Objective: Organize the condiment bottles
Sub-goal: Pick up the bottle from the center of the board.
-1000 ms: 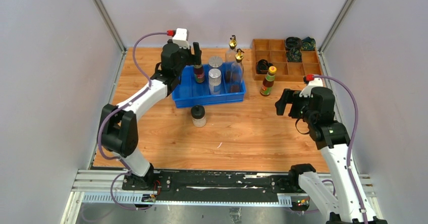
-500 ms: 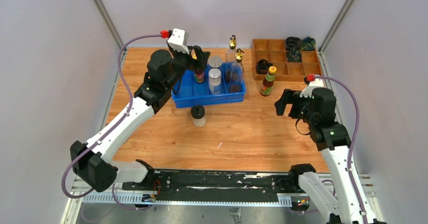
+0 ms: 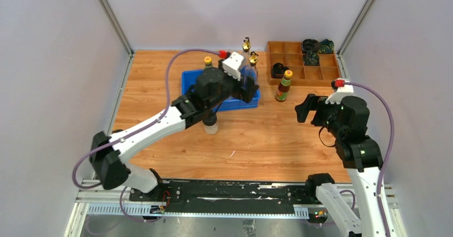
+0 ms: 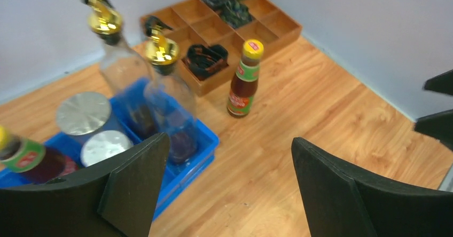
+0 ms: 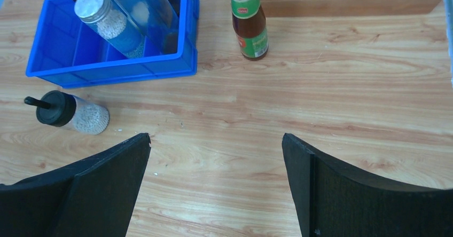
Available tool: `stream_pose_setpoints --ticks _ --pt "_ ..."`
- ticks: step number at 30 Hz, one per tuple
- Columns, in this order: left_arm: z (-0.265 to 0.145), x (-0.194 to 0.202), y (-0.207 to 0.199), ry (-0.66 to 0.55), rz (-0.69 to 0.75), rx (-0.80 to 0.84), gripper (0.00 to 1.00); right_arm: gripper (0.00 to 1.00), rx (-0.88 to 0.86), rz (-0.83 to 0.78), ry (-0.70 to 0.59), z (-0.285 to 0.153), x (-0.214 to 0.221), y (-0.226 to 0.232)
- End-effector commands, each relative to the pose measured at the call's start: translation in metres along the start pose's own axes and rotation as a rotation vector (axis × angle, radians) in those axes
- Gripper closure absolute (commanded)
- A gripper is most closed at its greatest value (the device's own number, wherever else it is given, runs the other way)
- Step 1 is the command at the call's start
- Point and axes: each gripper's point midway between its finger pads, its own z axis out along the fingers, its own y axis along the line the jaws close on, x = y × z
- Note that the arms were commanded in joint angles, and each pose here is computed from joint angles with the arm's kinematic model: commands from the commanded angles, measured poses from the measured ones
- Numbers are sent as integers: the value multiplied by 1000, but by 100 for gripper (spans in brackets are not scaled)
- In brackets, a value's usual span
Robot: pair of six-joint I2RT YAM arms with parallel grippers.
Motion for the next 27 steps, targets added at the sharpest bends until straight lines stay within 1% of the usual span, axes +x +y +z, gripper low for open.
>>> stream_pose_setpoints --ticks 1,4,5,6,11,13,16,20,27 --pt "38 25 -20 71 52 18 8 0 16 -7 -27 -27 -8 -1" --pt "73 34 -30 83 51 36 4 0 10 -4 -39 -39 -8 2" --pt "84 36 -33 83 54 43 1 0 12 -4 -41 -42 -8 1" --pt "95 39 -36 86 54 49 0 0 15 -8 -45 -45 -8 1" --pt "143 59 -60 93 91 88 1 0 -1 -6 -49 -55 -7 5" --pt "164 78 -65 105 105 85 2 0 -18 4 -49 -56 -6 8" --pt "190 93 -73 106 128 87 3 0 -37 11 -45 -56 -4 12" --pt "214 108 -64 98 159 21 4 0 -42 7 -32 -54 0 12" --pt "236 113 -55 61 178 -45 4 0 -48 1 -5 -48 6 11"
